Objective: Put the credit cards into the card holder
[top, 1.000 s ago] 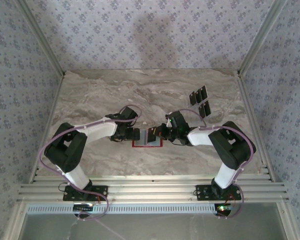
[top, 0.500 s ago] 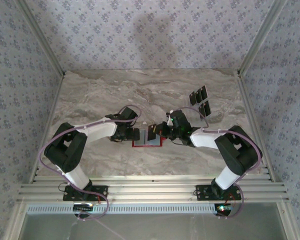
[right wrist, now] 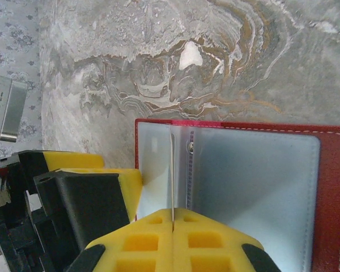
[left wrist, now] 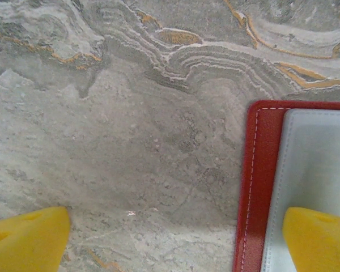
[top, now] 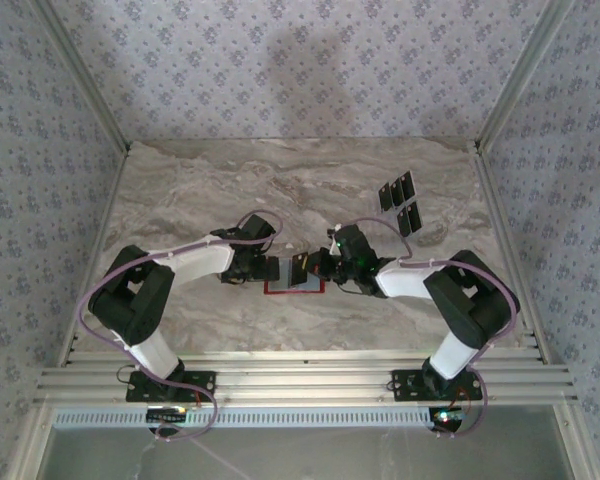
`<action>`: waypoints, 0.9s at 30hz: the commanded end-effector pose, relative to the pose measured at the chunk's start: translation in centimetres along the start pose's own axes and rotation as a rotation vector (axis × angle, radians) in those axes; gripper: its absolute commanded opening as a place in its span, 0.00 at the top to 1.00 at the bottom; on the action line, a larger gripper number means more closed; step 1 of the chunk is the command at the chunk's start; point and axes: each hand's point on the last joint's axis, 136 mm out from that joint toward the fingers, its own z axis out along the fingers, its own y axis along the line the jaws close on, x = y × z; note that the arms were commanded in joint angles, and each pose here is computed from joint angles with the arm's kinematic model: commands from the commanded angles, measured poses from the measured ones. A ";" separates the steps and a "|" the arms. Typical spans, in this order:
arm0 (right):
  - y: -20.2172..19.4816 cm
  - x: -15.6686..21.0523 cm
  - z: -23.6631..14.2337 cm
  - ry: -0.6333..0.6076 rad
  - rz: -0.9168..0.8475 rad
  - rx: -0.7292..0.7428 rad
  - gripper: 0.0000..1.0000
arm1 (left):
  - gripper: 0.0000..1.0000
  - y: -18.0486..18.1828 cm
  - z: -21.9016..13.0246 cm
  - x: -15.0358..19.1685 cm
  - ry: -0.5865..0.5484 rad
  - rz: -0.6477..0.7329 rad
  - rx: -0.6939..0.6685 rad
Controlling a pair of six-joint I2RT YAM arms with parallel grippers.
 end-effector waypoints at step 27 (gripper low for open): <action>-1.9 1.6 1.1 0.004 0.064 0.014 1.00 | 0.03 2.2 1.1 2.6 0.074 0.011 -0.097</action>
